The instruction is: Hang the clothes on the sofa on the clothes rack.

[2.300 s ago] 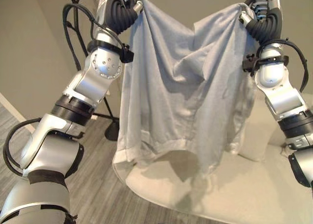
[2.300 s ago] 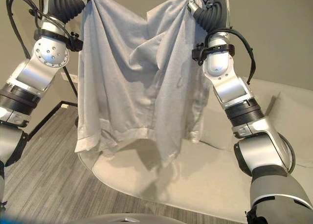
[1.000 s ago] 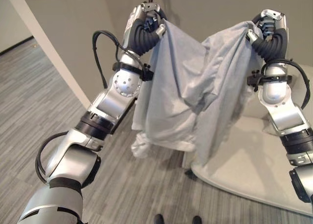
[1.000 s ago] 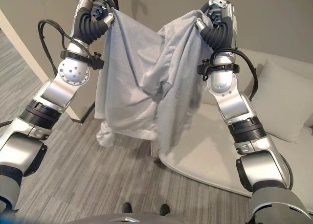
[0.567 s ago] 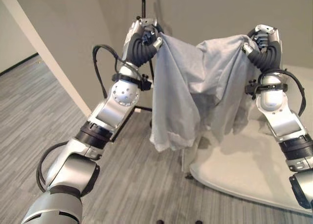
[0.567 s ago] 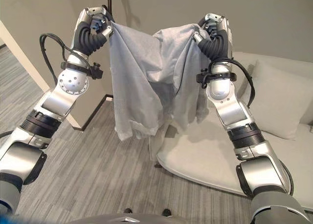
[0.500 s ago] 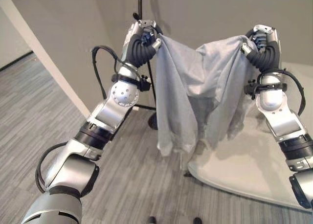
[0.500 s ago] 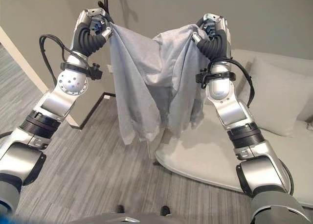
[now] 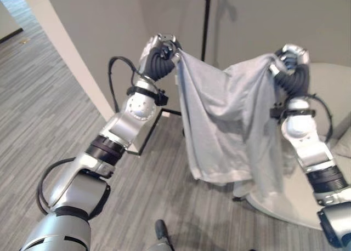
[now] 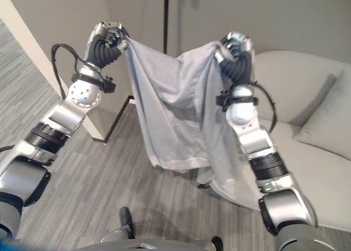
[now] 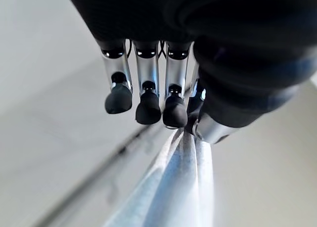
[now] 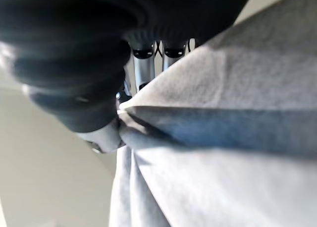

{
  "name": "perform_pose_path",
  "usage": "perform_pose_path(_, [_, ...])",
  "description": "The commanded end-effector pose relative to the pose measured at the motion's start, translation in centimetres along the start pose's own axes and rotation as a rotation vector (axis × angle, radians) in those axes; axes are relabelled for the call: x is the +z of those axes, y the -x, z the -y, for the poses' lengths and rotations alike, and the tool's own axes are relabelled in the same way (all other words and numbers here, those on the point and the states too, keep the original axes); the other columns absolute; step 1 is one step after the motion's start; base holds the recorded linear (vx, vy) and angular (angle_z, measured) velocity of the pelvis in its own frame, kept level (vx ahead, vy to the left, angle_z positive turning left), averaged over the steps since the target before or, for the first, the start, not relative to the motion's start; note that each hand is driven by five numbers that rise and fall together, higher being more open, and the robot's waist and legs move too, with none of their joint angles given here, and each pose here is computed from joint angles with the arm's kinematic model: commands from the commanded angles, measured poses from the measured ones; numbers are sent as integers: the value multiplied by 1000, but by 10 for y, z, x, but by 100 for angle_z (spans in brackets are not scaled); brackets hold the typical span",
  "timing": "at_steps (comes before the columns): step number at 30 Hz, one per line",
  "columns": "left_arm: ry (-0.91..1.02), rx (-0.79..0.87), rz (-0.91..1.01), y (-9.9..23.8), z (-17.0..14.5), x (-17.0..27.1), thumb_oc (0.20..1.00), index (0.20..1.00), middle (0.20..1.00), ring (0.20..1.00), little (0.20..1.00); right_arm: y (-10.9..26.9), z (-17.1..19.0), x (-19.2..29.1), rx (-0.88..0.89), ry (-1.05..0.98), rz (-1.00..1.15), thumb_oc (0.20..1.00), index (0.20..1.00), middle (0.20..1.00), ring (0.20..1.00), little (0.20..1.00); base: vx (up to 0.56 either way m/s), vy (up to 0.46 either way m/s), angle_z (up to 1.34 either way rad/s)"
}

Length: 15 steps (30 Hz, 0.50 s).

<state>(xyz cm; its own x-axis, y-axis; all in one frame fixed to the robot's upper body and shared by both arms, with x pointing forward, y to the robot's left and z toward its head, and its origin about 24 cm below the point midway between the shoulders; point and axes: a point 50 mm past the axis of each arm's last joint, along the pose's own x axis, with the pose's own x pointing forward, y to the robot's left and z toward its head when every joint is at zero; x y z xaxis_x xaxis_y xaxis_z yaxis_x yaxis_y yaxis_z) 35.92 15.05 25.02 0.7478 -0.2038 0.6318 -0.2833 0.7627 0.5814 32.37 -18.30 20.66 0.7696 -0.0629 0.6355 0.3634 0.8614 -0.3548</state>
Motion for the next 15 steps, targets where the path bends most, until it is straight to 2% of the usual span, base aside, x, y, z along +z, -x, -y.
perform_pose_path(1, [30,105,120,-21,-17,28,200,200,200,200,200,-34,40,29,-123,93,166,200,200,200,200,200,407,539,-1])
perform_pose_path(8, [51,94,154,-23,-11,38,200,200,200,200,200,-38,45,37,-149,99,203,200,200,200,200,200,364,220,22])
perform_pose_path(11, [61,95,171,-26,-9,44,200,200,200,200,200,-38,50,37,-177,100,209,200,200,200,200,200,323,23,0])
perform_pose_path(15, [87,85,207,-25,-5,51,200,200,200,200,200,-32,53,34,-185,99,209,200,200,200,200,200,477,-236,103])
